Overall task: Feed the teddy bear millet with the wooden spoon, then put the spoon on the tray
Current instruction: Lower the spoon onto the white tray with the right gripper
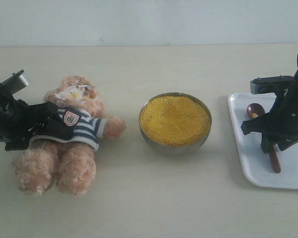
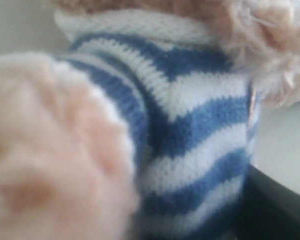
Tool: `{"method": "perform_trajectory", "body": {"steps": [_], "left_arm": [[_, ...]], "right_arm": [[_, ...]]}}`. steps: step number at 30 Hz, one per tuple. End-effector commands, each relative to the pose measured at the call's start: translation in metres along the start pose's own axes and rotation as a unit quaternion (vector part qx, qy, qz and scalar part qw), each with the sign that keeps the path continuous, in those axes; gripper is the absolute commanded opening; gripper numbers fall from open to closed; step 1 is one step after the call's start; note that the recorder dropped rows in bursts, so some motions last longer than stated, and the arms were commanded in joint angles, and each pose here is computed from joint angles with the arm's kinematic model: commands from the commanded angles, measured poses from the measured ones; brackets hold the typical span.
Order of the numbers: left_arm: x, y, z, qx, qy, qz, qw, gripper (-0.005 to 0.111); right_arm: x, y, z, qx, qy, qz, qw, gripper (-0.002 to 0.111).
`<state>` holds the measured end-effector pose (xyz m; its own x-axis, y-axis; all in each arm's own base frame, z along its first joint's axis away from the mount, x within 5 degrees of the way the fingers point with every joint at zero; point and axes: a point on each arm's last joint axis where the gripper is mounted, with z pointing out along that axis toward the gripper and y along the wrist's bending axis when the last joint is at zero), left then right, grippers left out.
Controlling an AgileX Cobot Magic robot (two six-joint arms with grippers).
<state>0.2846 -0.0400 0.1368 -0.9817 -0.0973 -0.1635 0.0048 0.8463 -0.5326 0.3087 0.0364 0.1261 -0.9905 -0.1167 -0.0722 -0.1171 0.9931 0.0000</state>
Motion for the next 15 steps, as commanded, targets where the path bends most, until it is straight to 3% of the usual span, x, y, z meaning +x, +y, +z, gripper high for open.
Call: {"method": "perform_trajectory", "body": {"steps": [1, 15], "left_arm": [[0.0, -0.001, 0.001, 0.007, 0.004, -0.011, 1.0, 0.072], [-0.001, -0.016, -0.023, 0.012, -0.035, 0.019, 0.999, 0.074]], "right_arm": [[0.001, -0.003, -0.001, 0.004, -0.003, 0.0, 1.0, 0.036], [0.001, -0.003, -0.001, 0.004, 0.0, 0.0, 1.0, 0.036]]}}
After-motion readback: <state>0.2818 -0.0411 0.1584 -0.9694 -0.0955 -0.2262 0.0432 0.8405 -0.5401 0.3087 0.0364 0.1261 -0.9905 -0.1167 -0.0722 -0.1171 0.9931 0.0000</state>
